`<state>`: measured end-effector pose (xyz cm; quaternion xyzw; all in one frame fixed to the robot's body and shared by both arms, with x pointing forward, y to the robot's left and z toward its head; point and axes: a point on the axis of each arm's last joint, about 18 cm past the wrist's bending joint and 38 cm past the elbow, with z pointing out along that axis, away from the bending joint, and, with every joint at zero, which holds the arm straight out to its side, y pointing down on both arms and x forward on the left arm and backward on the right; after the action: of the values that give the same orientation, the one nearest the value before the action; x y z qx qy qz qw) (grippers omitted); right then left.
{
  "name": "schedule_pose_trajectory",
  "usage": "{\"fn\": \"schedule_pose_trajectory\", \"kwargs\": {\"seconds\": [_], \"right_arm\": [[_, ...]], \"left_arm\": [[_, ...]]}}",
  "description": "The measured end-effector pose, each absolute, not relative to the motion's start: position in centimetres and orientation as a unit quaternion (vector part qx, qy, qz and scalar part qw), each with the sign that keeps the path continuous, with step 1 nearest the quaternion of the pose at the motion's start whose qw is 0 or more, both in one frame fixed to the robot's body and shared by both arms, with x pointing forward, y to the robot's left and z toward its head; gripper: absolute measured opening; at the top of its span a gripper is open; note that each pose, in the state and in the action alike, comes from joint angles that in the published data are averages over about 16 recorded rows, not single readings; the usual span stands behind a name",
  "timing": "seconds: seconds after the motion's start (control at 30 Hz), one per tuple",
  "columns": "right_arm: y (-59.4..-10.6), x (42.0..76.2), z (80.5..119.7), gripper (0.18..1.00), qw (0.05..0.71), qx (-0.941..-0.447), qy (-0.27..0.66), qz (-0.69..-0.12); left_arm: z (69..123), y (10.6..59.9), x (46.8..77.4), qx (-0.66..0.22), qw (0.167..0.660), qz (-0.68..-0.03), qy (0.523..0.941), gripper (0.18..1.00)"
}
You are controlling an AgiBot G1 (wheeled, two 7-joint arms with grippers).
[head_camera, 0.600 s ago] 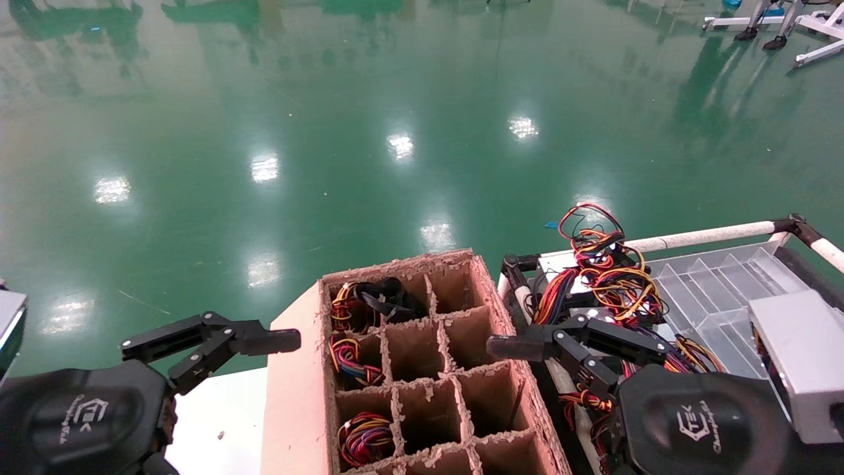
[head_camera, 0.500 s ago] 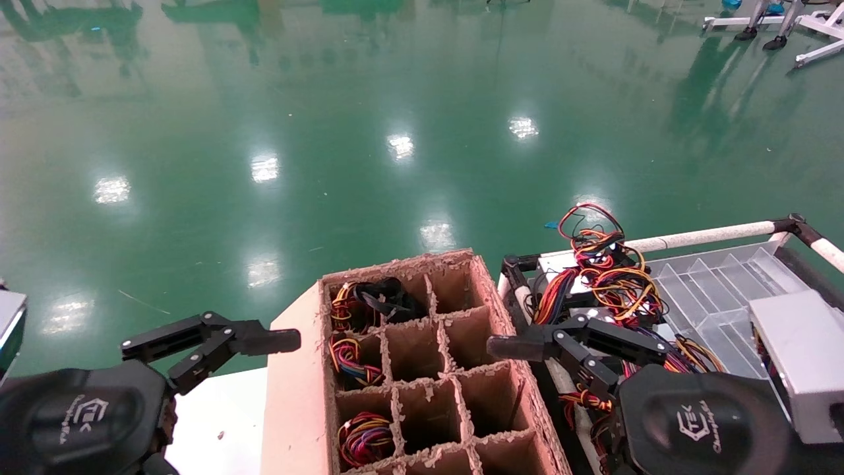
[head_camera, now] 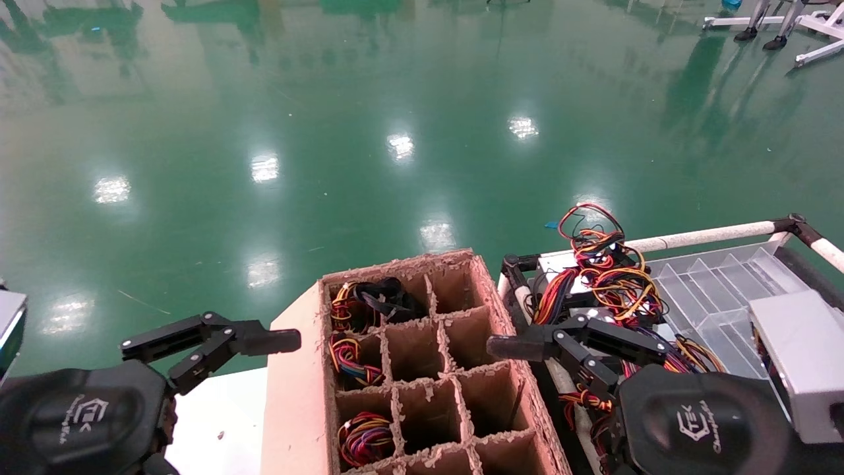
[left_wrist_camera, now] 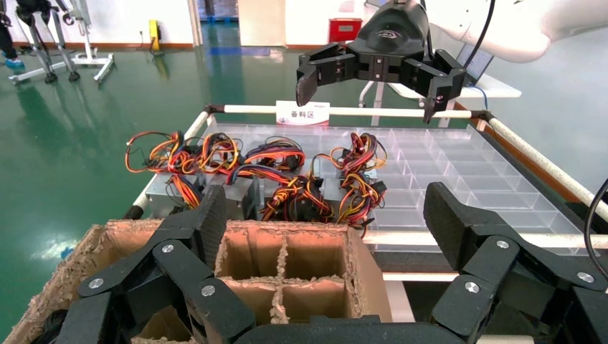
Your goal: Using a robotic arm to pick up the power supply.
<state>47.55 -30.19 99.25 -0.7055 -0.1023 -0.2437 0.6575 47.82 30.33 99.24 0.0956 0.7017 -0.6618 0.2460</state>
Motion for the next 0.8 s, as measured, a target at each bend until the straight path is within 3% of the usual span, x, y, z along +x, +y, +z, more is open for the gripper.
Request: {"fn": "schedule_pose_trajectory", "kwargs": {"seconds": [0.3,0.5,0.8], "right_arm": [[-30.2,47.6,99.2,1.000,0.658,-0.705,-0.102,-0.244],[-30.1,48.7,98.9,1.000,0.651,-0.711,-0.087,-0.252],[-28.9,53.4,98.0,1.000,0.615,-0.735,-0.045,-0.282]], "left_arm": [[99.2,30.3,47.8,0.096,0.246,-0.662,0.702,0.961],[99.2,30.3,47.8,0.096,0.246,-0.662,0.702,0.894],[99.2,30.3,47.8,0.096,0.246,-0.662,0.702,0.720]]}}
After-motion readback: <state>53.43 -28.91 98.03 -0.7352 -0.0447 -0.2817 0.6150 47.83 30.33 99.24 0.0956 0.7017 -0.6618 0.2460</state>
